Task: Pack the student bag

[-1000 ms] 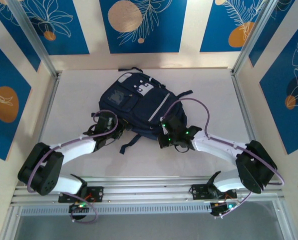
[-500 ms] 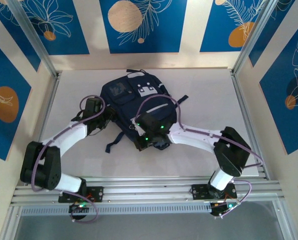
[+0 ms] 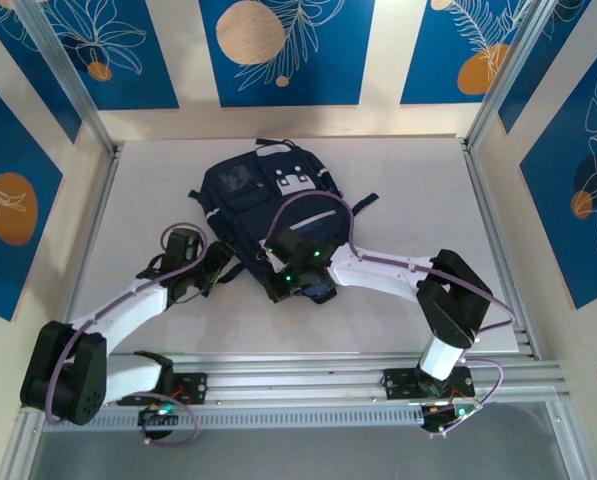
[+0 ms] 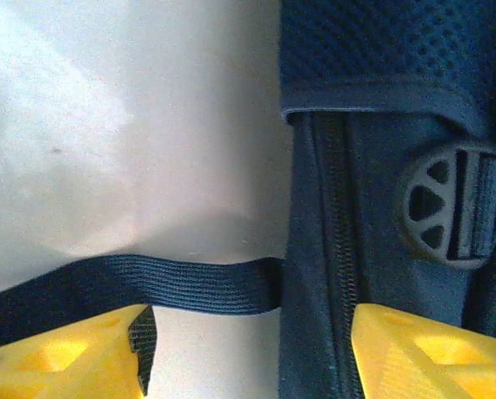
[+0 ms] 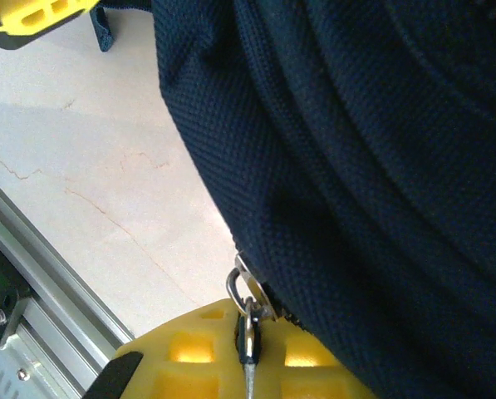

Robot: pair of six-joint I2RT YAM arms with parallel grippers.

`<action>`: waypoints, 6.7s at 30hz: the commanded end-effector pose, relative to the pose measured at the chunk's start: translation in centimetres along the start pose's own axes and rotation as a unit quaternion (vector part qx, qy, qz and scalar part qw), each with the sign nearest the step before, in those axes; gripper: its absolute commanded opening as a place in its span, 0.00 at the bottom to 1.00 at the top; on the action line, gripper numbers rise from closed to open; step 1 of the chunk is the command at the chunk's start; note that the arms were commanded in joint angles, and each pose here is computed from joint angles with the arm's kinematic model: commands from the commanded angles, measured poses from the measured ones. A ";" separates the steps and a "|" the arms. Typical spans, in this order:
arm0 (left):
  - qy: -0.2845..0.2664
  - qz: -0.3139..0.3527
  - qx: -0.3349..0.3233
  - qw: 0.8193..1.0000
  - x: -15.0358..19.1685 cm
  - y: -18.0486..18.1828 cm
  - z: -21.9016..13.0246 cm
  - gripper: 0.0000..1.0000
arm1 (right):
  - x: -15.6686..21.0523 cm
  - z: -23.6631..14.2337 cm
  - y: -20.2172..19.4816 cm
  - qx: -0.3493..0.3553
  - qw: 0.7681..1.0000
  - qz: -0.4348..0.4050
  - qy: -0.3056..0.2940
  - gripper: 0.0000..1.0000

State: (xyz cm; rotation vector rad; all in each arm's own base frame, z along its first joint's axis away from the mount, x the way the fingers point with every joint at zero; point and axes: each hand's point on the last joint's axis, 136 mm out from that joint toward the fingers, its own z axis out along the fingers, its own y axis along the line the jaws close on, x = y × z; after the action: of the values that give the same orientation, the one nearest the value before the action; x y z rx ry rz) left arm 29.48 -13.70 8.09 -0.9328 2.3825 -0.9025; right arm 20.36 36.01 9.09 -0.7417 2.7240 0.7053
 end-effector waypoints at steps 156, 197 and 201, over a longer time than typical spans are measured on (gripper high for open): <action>0.044 -0.023 0.017 0.999 -3.1 -4.2 -7.2 0.68 | -4.9 0.4 2.9 -0.065 0.991 0.113 -0.010 0.00; 0.068 0.009 -0.154 0.986 -1.1 -0.9 -1.7 0.00 | -4.4 0.3 4.6 -0.136 0.978 0.116 0.104 0.00; 0.060 0.020 -0.158 0.985 -1.5 -1.0 -1.9 0.00 | -4.7 0.1 4.8 -0.145 0.976 0.117 0.109 0.00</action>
State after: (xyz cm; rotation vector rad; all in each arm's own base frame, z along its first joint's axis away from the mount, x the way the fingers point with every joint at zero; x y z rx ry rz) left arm 28.64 -13.83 9.44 -1.0075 2.7480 -0.6976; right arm 22.40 40.35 10.11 -0.5411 2.9931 1.0043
